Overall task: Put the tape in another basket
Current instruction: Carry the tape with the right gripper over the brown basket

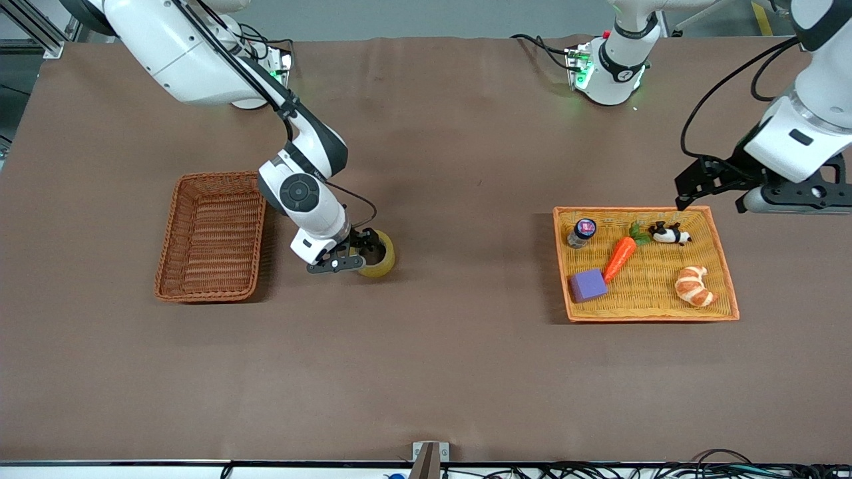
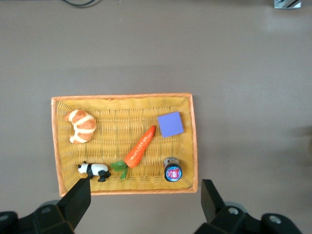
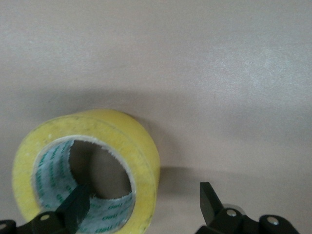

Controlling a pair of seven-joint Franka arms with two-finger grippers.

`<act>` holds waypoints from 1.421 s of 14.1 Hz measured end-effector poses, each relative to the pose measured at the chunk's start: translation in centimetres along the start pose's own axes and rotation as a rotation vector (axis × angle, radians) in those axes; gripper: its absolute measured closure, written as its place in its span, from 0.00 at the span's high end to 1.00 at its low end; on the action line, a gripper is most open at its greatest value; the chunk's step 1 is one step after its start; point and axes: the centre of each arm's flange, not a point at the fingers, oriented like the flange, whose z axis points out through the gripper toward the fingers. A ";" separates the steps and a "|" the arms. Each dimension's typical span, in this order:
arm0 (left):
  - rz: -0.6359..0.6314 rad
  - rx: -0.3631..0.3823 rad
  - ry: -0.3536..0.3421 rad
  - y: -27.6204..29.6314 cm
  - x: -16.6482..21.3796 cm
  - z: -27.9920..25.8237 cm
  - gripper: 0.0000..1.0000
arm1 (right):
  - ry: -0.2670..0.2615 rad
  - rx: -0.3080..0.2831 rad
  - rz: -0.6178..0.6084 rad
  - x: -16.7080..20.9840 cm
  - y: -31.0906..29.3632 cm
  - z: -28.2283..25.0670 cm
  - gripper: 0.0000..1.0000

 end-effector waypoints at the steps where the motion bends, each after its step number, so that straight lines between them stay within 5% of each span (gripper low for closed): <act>1: -0.002 0.002 -0.011 -0.2 -0.1 0.4 1.00 | 0.002 -0.004 -0.006 0.1 0.1 0.2 1.00; 3: -0.002 0.003 -0.027 -0.3 -0.1 1.1 1.00 | 0.010 -0.017 -0.021 0.2 0.3 0.4 0.96; 10: 0.015 -0.011 -0.050 -3.5 -0.2 1.0 1.00 | 0.038 -0.053 -0.025 0.0 -0.2 0.5 0.21; 15: 0.025 -0.011 -0.054 -4.5 -1.2 -0.4 1.00 | 0.014 -0.122 0.039 1.7 2.2 -0.9 0.22; 20: 0.042 -0.006 -0.080 -3.7 -1.9 0.0 1.00 | 0.027 -0.124 0.209 5.6 8.6 -13.2 0.22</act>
